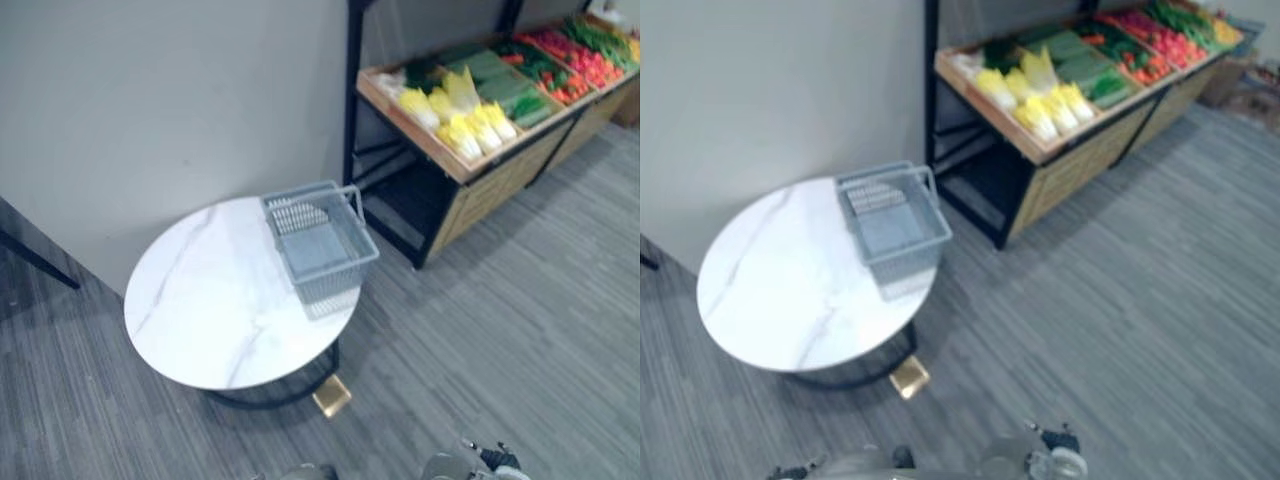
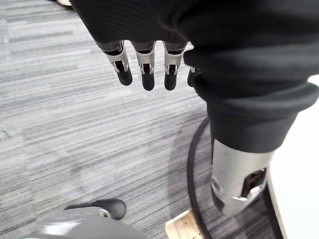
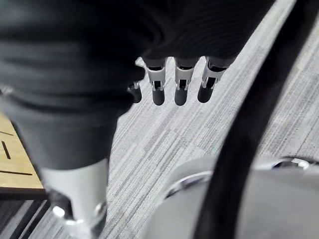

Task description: Pick vegetable in the basket

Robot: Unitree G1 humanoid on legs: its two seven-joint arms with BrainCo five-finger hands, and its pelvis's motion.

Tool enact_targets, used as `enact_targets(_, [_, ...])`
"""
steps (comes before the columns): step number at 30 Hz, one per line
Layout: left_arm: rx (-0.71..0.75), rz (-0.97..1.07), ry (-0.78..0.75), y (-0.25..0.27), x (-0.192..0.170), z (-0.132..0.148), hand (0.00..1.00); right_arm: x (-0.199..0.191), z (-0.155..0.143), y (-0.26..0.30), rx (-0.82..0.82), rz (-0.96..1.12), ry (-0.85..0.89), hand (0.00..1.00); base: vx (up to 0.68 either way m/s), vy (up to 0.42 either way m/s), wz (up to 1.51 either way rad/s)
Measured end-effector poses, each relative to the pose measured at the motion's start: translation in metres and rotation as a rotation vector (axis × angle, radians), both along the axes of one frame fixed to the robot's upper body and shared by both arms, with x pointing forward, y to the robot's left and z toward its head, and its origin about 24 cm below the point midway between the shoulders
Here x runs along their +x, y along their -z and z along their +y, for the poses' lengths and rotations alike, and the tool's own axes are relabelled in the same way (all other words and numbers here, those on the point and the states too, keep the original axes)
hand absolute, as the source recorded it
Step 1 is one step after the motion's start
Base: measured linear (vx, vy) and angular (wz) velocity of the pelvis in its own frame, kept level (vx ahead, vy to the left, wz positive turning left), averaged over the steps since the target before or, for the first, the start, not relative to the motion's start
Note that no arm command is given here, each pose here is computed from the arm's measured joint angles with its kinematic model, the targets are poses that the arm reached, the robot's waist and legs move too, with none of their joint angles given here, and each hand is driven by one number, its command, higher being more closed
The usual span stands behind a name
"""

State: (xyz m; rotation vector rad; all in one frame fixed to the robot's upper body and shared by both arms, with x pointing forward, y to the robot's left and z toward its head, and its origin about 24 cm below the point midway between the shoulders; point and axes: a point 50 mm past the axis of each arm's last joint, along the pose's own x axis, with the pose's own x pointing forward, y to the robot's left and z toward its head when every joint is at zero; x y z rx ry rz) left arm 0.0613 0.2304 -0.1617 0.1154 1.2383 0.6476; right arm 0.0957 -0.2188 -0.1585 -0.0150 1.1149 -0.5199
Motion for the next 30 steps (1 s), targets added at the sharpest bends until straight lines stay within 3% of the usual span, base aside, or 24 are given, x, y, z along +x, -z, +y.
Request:
enact_targets(5, [-0.014,0.002,-0.016,0.001,-0.002,-0.003,0.00,-0.006,-0.002,0.001,0.004,0.018,0.023,0.00,0.29,-0.202,0.67])
enact_targets(10, [-0.067,0.025,-0.186,0.006,-0.022,-0.013,0.00,-0.020,-0.004,0.004,0.012,0.054,0.052,0.00,0.31,-0.400,0.42])
enact_targets(18, [-0.091,0.054,-0.240,0.009,-0.032,-0.019,0.00,-0.017,-0.013,0.002,-0.015,0.057,0.035,0.00,0.19,-0.242,0.59])
enact_targets(24, [-0.089,0.080,-0.242,0.010,-0.036,-0.018,0.00,0.013,-0.021,-0.008,-0.048,-0.035,0.025,0.00,0.11,0.048,0.35])
enact_targets(27, [-0.081,0.085,-0.220,0.009,-0.032,-0.018,0.00,0.034,-0.040,-0.024,-0.124,-0.106,0.000,0.00,0.08,0.128,0.13])
enact_targets(30, [-0.059,0.106,-0.148,0.009,-0.032,-0.019,0.00,0.072,-0.070,-0.062,-0.316,-0.237,-0.126,0.00,0.05,0.084,-0.40])
